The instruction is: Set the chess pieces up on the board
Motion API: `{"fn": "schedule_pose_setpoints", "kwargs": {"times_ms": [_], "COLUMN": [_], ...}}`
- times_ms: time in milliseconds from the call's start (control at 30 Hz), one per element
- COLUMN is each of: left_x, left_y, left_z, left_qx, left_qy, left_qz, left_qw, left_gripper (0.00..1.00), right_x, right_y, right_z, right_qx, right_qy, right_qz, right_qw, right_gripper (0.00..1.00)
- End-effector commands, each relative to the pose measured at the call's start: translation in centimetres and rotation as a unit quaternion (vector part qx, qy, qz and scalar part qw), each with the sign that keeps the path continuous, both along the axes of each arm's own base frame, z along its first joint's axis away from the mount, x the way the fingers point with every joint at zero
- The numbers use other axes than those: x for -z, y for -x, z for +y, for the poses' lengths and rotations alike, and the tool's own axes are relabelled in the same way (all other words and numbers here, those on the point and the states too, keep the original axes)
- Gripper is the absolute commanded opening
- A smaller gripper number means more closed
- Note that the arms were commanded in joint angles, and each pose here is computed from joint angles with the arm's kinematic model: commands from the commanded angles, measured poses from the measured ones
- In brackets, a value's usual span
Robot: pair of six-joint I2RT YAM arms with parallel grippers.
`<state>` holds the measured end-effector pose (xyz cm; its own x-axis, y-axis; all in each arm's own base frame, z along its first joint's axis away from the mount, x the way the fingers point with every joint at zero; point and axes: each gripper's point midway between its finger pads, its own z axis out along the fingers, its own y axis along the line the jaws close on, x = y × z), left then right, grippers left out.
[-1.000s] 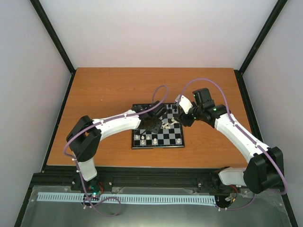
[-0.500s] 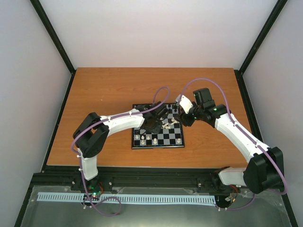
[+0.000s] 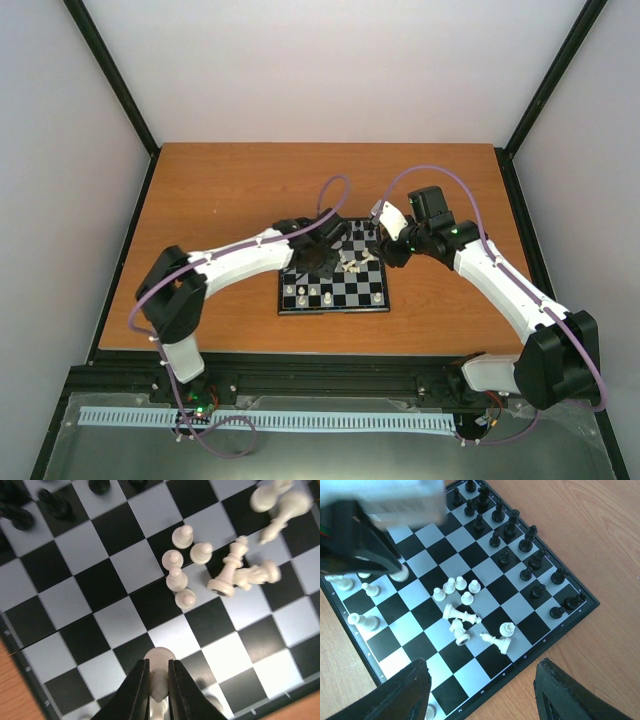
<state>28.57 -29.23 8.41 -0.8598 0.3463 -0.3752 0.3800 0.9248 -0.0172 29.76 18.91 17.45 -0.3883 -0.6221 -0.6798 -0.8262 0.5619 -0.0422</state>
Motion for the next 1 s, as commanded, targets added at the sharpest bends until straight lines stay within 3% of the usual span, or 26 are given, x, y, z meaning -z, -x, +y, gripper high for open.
{"fn": "schedule_pose_setpoints", "kwargs": {"times_ms": [0, 400, 967], "left_x": [-3.8, -2.7, 1.1], "left_y": [1.8, 7.6, 7.4], "left_z": [0.7, 1.2, 0.9], "left_qx": [0.015, 0.081, 0.082], "left_qy": [0.024, 0.020, -0.009], "left_qz": [-0.016, 0.023, 0.043], "left_qw": [0.999, 0.996, 0.996], "left_gripper": [0.09, 0.10, 0.10], "right_x": [-0.2, -0.1, 0.0], "right_y": [0.1, 0.1, 0.2], "right_z": [-0.2, -0.3, -0.3], "right_qx": [-0.003, -0.003, -0.005], "right_qy": [-0.001, 0.001, 0.001], "right_qz": [-0.003, -0.003, 0.001], "right_qw": [1.000, 1.000, 1.000], "right_gripper": [0.58, 0.58, 0.58]}}
